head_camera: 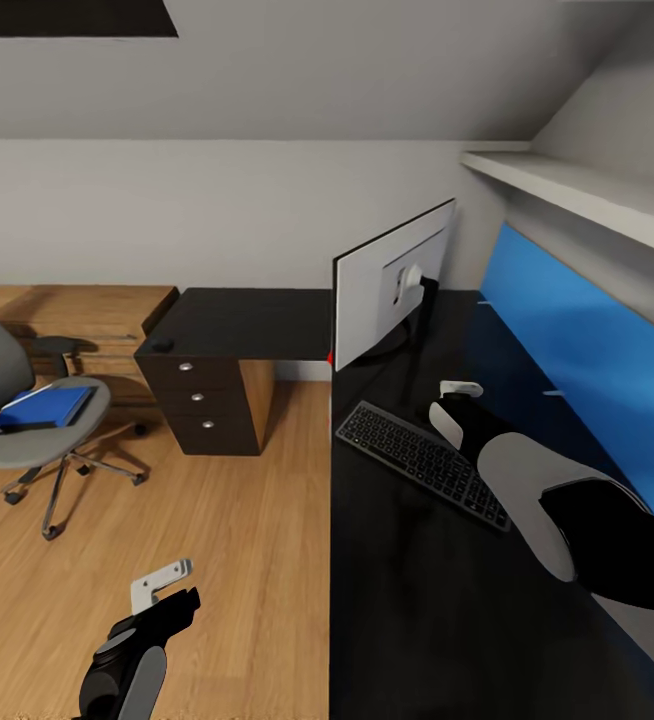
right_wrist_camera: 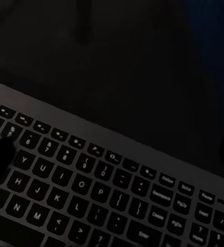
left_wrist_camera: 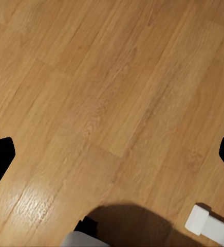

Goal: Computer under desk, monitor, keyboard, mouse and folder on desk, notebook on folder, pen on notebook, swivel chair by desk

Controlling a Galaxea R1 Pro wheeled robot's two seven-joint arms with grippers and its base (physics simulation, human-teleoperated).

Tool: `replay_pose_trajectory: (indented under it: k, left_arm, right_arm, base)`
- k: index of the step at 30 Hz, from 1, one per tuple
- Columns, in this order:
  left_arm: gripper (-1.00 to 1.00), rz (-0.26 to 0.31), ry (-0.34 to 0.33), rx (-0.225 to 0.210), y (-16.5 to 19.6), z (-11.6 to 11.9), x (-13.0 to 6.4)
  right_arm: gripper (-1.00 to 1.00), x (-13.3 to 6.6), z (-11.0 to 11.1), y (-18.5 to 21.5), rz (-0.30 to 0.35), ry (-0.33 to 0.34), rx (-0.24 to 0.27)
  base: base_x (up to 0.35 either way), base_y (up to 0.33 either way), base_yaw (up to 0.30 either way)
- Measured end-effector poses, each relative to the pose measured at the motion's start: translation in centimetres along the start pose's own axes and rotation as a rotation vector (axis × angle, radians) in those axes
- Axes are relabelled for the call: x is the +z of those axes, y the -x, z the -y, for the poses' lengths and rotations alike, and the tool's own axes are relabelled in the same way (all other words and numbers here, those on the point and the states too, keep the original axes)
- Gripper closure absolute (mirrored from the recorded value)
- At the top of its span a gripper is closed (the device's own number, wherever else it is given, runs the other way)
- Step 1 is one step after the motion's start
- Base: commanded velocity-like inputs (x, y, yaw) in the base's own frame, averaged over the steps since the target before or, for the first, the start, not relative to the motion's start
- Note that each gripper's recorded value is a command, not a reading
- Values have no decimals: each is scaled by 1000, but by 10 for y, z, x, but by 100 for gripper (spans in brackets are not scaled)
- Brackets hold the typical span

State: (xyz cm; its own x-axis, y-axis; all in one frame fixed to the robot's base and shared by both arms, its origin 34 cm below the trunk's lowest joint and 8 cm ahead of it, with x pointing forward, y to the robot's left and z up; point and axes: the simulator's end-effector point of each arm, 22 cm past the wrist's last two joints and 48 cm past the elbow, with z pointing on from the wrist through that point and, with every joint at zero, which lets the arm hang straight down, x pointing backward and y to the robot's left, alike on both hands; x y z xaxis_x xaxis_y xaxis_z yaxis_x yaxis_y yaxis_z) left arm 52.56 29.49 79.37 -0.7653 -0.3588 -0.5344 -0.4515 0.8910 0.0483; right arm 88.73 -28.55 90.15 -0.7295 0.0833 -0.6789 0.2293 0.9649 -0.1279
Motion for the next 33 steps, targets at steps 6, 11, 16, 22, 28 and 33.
replay_pose_trajectory:
  k: [6, 11, 16, 22, 28, 33]
  left_arm:
    - [-100, -6, 3, 3, -1, -1, -4]
    - [-100, -11, 6, 4, -2, -3, -7]
    - [-100, -16, 8, 6, -3, -4, -10]
    - [-100, -23, 9, 8, -6, -5, -9]
    - [-100, -40, 15, 13, -13, -6, -5]
    - [-100, -49, 18, 16, -17, -6, -3]
  right_arm:
    - [-100, -2, 1, -1, -6, -1, -3]
    - [-100, -3, 2, -3, -11, -2, -4]
    - [-100, -5, 3, -4, -17, -3, -4]
    - [-100, -2, 4, -8, -23, -5, -6]
    - [-100, 2, 3, -13, -31, -6, -7]
    - [-100, 6, 3, -17, -37, -7, -9]
  base:
    - [0, 0, 69]
    - [0, 0, 69]
    - [0, 0, 69]
    - [0, 0, 68]
    - [0, 0, 27]
    - [0, 0, 3]
